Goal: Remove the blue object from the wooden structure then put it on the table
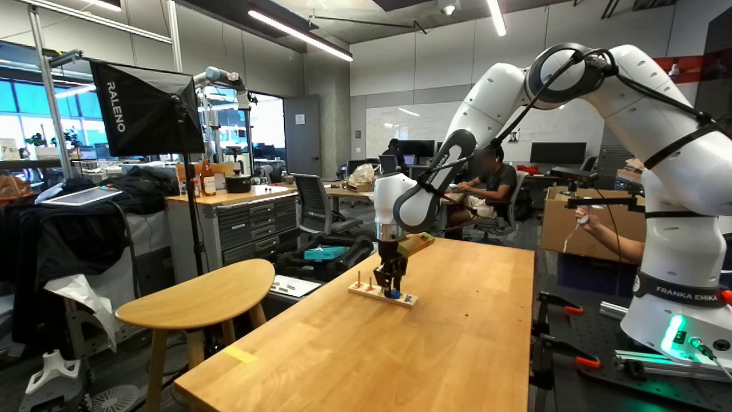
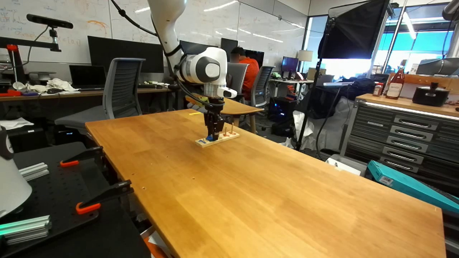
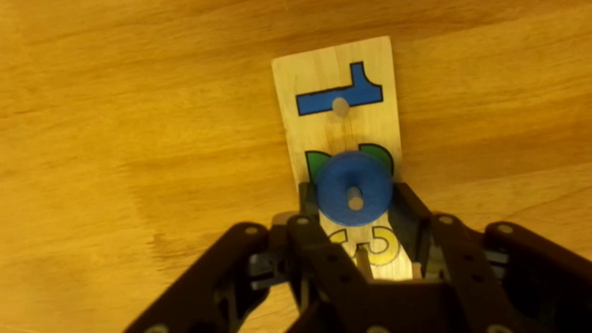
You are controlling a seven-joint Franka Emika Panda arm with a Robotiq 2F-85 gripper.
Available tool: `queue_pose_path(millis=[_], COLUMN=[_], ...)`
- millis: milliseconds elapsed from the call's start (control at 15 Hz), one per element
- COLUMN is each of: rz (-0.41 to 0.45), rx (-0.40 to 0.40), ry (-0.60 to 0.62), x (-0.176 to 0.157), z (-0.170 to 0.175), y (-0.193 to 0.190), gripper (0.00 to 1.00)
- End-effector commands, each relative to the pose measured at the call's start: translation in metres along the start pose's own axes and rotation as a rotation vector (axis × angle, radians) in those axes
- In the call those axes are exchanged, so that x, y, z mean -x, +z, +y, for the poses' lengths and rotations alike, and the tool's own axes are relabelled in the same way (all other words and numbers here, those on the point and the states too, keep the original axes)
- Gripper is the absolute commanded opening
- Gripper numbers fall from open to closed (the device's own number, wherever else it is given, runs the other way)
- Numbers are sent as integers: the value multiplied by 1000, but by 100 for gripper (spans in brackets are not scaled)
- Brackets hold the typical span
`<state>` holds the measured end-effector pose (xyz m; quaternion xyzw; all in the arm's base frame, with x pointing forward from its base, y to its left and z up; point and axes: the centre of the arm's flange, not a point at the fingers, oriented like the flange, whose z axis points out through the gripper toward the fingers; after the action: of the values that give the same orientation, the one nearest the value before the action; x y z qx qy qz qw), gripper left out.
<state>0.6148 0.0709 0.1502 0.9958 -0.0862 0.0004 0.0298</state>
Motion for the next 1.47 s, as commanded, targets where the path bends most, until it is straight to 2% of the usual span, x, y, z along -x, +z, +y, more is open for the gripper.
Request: queue_pose_path(millis=[0, 200, 467, 667, 800, 1133, 1333, 1400], rz=[5, 2, 37, 64, 80, 54, 29, 23], rx=[-34, -44, -65, -63, -36, 38, 58, 61], ry=[15, 24, 18, 45, 83, 193, 237, 244], x=[-11, -10, -4, -7, -5, -8, -4, -3], z=[4, 4, -4, 9, 31, 108, 136, 141], y=[7, -2, -42, -61, -56, -9, 8, 9], gripper=[18, 18, 18, 18, 18, 18, 18, 68])
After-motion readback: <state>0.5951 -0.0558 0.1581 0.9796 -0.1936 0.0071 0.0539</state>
